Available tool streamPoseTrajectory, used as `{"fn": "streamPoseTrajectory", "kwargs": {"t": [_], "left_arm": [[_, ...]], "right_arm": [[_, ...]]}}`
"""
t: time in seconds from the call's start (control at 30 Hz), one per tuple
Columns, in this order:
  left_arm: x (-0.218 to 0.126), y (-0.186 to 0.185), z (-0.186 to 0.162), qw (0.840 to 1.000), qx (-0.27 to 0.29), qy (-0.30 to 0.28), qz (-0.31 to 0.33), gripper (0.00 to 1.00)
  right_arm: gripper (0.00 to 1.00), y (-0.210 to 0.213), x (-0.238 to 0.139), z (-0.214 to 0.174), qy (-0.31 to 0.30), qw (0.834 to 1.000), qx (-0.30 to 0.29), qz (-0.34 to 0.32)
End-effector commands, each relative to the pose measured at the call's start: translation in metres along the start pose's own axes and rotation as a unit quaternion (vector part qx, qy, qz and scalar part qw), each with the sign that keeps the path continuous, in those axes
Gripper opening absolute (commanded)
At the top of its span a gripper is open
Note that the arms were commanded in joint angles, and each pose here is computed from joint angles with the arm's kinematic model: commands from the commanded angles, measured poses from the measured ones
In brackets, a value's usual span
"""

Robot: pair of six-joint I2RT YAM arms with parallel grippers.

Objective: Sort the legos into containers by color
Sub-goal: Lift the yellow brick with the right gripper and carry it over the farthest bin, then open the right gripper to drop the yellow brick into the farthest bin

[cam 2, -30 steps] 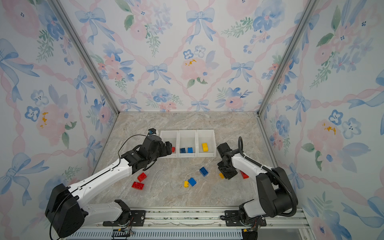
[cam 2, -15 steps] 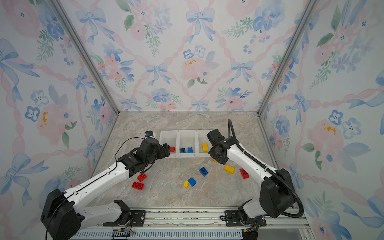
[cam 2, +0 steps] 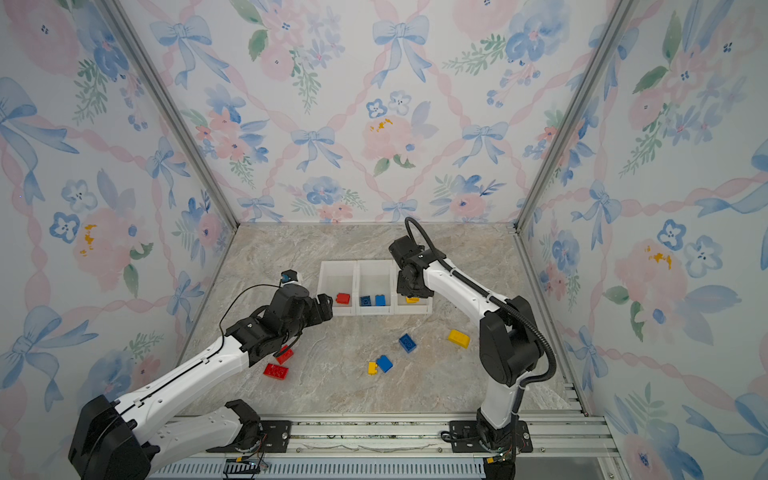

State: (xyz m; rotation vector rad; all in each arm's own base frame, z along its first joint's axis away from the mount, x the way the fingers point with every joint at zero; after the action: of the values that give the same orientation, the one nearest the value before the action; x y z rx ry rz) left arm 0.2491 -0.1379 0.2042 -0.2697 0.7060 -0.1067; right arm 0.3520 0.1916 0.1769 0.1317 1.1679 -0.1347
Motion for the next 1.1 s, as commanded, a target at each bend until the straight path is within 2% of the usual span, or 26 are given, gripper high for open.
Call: {"fn": "streamPoseTrajectory", "kwargs": {"t": [0.0, 0.23, 0.67, 1.07], "left_arm": [[-0.002, 0.005, -0.003, 1.0, -0.013, -0.001, 0.002, 0.93], [-0.005, 0.006, -0.002, 1.0, -0.016, -0.005, -0.002, 0.93], [-0.003, 0.004, 0.001, 1.0, -0.015, -0.004, -0.001, 0.93], [-0.003, 0.003, 0.003, 1.0, -0.015, -0.006, -0.002, 0.94]], "right_arm": [[0.27, 0.01, 0.009, 0.013, -0.001, 0.998, -0.068, -0.003], [0.27, 0.006, 0.032, 0.03, -0.003, 0.996, -0.081, -0.032], [0.29, -0.009, 0.058, 0.037, 0.012, 0.994, -0.085, -0.069], [0.49, -0.013, 0.057, 0.039, 0.009, 0.995, -0.079, -0.067]]}}
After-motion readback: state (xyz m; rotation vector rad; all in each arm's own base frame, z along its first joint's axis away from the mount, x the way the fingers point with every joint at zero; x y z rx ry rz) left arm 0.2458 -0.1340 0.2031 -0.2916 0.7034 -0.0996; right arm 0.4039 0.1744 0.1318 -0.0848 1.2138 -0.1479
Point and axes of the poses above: each gripper's point midway between its finger pads, its own x axis out along the fingers, its own y axis along the line the jaws close on, z = x × y, the point moved 6 cm from there along -x, back along the fingers, and after that the axes turned 7 degrees about x, right-handed, at the moved point
